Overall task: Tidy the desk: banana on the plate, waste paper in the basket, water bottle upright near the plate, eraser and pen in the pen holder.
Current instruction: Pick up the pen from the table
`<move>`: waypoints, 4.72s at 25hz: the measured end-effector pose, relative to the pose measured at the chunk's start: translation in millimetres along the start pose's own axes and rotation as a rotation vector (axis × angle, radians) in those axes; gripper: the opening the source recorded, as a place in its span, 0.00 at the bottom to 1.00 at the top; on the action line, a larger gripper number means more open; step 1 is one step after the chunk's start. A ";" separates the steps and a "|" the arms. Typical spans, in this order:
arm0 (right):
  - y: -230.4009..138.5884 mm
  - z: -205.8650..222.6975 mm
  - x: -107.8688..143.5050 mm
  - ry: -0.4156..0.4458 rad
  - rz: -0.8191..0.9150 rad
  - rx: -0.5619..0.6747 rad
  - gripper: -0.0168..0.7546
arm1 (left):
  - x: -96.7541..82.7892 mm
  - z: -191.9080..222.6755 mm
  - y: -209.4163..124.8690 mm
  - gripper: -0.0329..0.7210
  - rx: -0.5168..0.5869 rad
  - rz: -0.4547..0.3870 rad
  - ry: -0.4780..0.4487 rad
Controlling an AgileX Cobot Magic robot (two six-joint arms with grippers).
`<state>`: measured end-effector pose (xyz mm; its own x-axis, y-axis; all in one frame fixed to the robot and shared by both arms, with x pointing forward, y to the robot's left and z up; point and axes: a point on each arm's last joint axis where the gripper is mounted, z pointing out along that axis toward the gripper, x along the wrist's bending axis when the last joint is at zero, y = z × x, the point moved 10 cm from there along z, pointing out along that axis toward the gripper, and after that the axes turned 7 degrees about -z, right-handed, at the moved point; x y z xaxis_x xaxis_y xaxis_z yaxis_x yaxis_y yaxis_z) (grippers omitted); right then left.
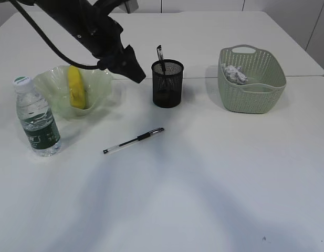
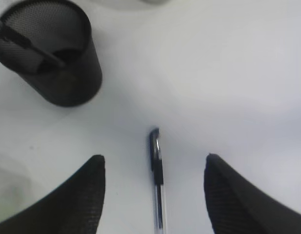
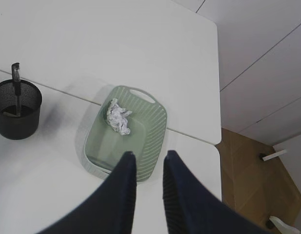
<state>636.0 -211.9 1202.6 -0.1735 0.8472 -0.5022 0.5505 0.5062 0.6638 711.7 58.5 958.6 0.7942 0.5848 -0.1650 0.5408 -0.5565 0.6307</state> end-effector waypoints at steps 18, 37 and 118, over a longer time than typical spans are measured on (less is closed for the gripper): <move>1.1 0.0 1.0 0.005 0.002 -0.006 0.21 | 11.1 42.6 -65.9 0.66 0.256 -0.025 -0.042; 1.7 0.0 1.0 0.005 0.002 -0.009 0.21 | -18.3 107.4 -84.2 0.66 0.346 0.098 -0.037; 5.8 -0.1 0.0 0.000 0.000 -0.031 0.21 | -1.6 137.0 -95.5 0.67 0.326 0.096 0.014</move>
<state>639.2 -208.9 1206.6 -0.1733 0.8474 -0.5020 0.5253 0.5106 0.6806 696.8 29.8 794.7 0.8435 0.5269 -0.1048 0.5252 -0.7678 0.3670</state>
